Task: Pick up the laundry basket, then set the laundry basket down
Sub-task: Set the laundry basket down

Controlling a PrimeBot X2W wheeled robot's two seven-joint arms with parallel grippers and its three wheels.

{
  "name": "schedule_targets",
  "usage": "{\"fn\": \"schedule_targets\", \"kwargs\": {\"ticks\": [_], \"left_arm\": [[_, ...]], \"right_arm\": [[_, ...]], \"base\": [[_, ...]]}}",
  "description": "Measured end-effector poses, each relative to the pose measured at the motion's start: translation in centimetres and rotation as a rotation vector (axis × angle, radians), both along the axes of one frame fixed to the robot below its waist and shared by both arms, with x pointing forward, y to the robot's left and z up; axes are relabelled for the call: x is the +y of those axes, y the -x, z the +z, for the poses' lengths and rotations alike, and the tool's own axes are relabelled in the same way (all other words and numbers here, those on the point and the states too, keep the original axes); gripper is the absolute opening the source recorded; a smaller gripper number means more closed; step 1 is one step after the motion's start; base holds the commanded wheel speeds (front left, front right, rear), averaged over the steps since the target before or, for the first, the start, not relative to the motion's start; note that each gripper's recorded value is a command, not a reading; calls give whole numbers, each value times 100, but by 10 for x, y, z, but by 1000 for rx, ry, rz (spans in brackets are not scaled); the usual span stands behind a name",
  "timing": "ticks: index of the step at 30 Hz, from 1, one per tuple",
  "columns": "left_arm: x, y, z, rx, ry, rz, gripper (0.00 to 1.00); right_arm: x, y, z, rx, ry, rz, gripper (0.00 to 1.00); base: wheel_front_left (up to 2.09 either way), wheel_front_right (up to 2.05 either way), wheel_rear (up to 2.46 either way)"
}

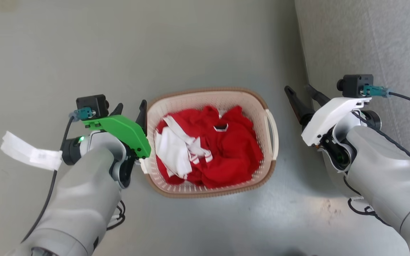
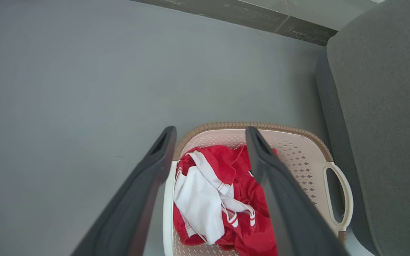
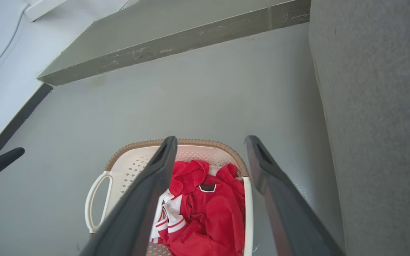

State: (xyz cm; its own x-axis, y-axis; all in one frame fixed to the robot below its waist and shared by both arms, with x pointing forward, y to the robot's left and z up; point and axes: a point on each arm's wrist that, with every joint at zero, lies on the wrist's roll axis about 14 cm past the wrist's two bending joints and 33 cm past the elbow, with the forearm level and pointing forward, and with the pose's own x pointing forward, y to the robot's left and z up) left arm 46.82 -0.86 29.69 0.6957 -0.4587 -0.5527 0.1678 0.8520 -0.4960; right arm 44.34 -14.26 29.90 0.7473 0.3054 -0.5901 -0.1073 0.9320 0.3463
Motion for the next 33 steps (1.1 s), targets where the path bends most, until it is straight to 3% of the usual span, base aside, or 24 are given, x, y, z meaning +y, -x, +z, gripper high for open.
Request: {"fn": "schedule_targets", "kwargs": {"ticks": [18,33], "left_arm": [[26,15,95,-237,44,79,100],[52,25,165,-468,39,146,100]], "right_arm": [[12,7,90,-246,-87,-21,100],[-1,8,166,-495,-91,-61,100]], "base": [[0,0,0],[0,0,0]]}}
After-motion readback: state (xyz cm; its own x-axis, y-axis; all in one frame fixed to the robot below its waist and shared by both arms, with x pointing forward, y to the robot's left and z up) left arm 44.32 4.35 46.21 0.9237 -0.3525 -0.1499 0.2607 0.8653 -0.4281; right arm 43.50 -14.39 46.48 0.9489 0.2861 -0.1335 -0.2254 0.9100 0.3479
